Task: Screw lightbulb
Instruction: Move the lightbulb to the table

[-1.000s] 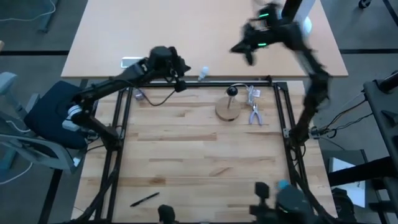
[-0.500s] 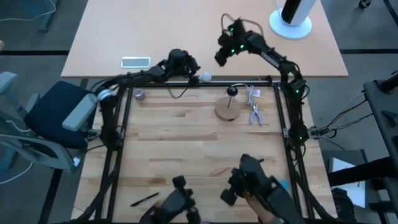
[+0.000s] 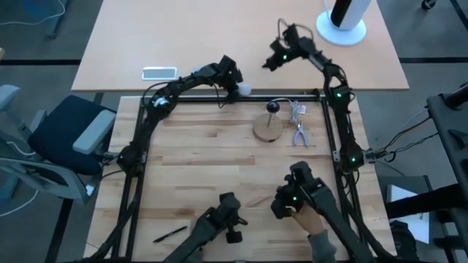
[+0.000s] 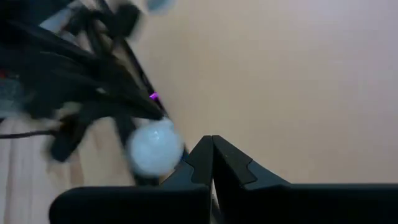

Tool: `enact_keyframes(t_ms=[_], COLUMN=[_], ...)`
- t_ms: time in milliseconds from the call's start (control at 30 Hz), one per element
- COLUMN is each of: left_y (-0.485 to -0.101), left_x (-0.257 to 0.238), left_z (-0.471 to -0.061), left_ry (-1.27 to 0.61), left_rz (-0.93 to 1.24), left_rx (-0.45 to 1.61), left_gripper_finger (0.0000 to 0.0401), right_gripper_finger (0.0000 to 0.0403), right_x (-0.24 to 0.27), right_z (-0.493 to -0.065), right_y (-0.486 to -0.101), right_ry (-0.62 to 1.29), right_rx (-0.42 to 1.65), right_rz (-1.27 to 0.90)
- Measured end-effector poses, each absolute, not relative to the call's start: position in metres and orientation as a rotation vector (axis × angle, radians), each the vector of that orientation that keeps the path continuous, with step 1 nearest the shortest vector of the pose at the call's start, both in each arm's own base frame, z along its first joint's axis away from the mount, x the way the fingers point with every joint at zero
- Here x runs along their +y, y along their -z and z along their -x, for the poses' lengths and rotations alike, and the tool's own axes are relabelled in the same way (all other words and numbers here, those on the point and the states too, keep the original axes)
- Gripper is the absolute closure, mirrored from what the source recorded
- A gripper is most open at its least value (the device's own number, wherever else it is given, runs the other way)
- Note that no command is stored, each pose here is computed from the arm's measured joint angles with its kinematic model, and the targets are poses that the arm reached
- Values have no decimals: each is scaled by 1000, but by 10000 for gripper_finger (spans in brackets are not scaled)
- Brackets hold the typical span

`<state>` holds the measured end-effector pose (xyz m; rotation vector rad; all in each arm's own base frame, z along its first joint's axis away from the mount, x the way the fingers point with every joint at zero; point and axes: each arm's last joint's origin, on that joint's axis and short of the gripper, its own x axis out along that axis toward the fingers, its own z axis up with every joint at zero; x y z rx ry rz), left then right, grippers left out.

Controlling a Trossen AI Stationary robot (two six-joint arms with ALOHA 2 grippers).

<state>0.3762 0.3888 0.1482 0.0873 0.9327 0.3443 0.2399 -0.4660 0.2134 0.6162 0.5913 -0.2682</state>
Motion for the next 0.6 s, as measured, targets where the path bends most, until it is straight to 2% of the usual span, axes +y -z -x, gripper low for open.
enact_keyframes(t_ms=[133,300,400,600], left_y=[-144,-149,-145,-144], left_x=[397,405,403,400], left_z=[-388,-396,-396,-396], left_ry=[-275,-231,-217,-150], left_rz=[-84,-133,-133,-156], left_rx=[926,829,846,843], left_gripper_finger=[401,401,401,401], right_gripper_finger=[403,403,403,403], right_x=[-470,-478,-479,-474], right_z=[-245,-250,-250,-254], right_y=[-157,-156,-133,-135], right_ry=[236,230,221,184], right_rx=[669,633,676,687], right_rz=[-725,-672,-677,-683])
